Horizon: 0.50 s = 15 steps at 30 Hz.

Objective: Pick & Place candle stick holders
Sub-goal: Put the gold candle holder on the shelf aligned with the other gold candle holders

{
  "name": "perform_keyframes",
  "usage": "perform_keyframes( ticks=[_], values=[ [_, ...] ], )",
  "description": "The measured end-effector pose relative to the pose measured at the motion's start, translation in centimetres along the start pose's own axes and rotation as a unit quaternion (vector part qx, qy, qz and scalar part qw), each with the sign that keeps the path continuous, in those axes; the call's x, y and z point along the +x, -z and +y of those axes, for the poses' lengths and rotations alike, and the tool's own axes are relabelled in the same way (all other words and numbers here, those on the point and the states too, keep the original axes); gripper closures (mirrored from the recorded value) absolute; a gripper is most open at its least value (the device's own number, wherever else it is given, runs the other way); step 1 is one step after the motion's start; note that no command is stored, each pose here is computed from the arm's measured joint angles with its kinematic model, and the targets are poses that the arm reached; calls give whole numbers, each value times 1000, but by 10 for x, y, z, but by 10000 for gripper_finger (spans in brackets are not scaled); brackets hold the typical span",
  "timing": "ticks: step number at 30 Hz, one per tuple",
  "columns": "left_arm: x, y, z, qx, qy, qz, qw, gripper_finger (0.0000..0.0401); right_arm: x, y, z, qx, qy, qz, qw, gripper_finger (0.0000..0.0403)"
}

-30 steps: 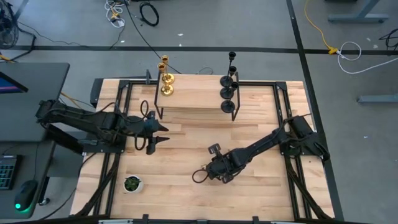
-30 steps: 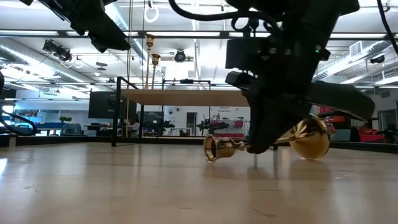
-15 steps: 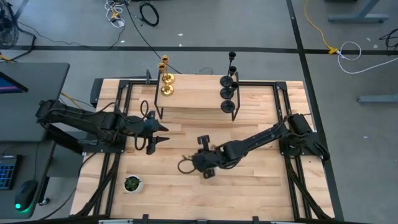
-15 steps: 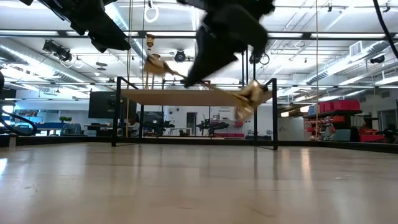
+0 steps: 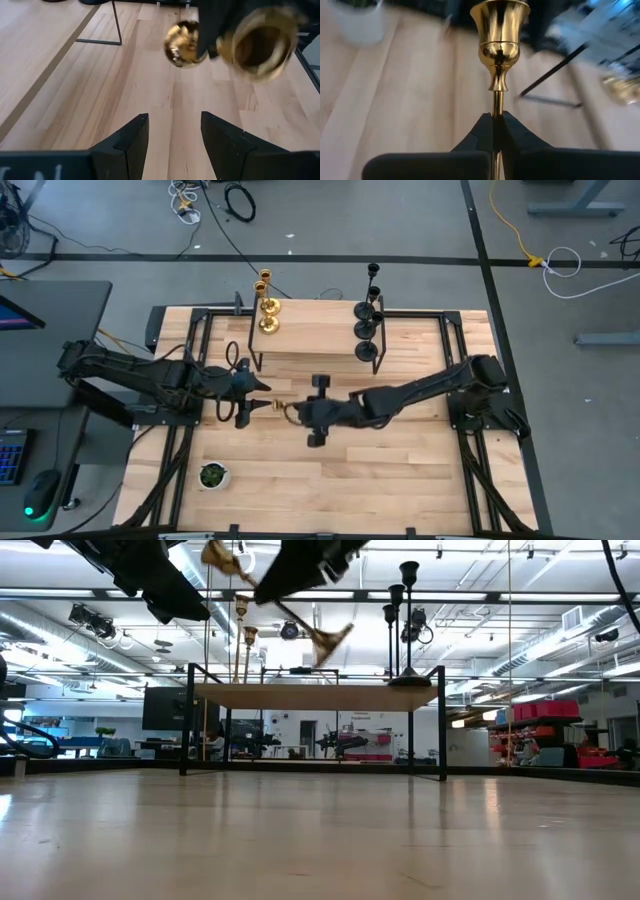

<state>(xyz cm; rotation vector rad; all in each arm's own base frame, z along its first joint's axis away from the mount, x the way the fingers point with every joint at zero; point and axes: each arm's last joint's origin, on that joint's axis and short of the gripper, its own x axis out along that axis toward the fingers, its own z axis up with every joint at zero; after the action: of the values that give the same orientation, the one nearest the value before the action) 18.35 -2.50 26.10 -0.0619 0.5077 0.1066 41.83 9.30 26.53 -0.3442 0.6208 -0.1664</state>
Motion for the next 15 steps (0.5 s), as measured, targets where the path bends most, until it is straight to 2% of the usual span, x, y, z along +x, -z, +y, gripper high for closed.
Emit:
perform_keyframes(
  ticks=[3,7,11,15],
  values=[
    [0,0,0,0,0,0,1000,220,-2,-8,-18,18,13,-36,999,398],
    [0,0,0,2,0,-2,1000,220,0,-17,-41,50,-14,-102,993,399],
    [0,-3,0,10,-8,-16,1000,220,7,-19,-53,60,-58,-186,979,399],
    [0,-7,0,17,-11,-36,999,220,12,-11,-57,73,-80,-270,957,399]
  ],
)
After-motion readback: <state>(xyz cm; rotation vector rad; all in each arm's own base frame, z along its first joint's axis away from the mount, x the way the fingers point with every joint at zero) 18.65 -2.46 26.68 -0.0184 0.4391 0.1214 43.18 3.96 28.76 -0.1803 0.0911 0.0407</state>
